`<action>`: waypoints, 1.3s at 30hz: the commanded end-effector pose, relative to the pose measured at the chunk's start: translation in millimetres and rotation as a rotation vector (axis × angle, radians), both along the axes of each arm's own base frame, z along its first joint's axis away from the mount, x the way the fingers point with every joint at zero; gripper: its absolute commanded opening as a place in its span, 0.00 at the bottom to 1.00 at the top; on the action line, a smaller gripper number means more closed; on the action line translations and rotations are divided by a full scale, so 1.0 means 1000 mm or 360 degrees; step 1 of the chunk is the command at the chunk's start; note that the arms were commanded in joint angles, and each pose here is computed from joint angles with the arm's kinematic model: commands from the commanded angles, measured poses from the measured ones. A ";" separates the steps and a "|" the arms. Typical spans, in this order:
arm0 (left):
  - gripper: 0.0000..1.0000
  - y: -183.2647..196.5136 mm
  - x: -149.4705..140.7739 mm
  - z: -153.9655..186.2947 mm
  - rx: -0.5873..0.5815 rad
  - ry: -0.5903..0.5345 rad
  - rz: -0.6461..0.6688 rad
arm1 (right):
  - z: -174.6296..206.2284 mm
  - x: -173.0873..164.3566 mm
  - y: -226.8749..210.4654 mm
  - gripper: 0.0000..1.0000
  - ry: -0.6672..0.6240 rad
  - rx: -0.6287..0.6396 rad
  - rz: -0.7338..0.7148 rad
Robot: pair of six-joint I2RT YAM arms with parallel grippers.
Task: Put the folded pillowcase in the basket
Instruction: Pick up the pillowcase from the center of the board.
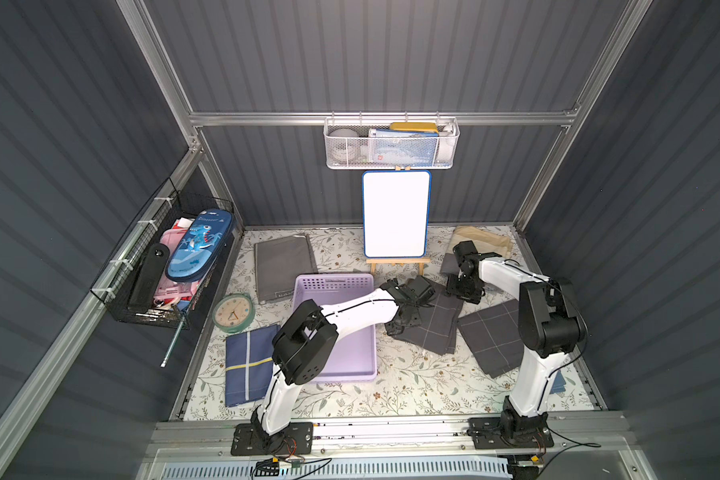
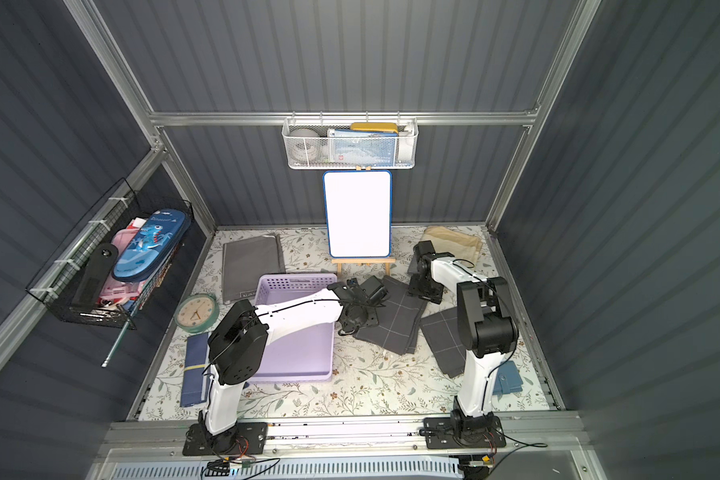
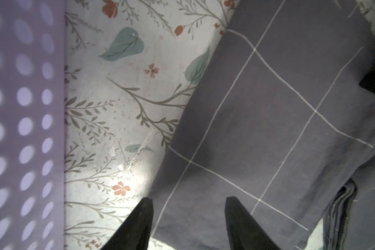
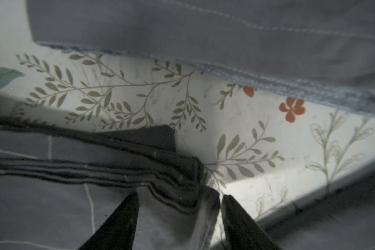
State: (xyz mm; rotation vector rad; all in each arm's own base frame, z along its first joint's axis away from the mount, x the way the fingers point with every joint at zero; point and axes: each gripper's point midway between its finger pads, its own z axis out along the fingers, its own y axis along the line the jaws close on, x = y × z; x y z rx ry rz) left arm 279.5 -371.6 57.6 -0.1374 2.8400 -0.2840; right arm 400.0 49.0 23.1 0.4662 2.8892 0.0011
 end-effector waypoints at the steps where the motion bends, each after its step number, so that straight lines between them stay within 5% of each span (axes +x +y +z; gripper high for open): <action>1: 0.59 0.022 -0.015 -0.004 0.0104 0.0062 0.0077 | -0.009 -0.002 0.001 0.66 0.0063 0.0034 0.0015; 12: 0.60 0.019 -0.017 -0.042 0.0187 0.0151 0.0041 | -0.005 -0.002 0.007 0.65 0.0024 0.0090 0.0028; 18: 0.47 0.003 -0.013 -0.047 0.0092 0.0150 0.0019 | -0.015 -0.005 0.010 0.60 0.0061 0.0112 0.0033; 23: 0.16 0.001 -0.006 -0.036 0.0087 0.0090 0.0032 | -0.021 -0.005 0.014 0.38 0.0074 0.0157 0.0039; 28: 0.01 0.003 -0.001 -0.027 0.0117 0.0054 0.0040 | -0.021 -0.004 0.018 0.17 0.0053 0.0199 0.0046; 32: 0.00 0.001 0.004 -0.007 0.0090 -0.0007 0.0049 | -0.016 -0.002 0.023 0.00 0.0022 0.0243 0.0045; 39: 0.00 -0.007 0.009 0.029 0.0066 -0.0118 0.0007 | 0.017 0.002 0.030 0.00 -0.0142 0.0281 0.0043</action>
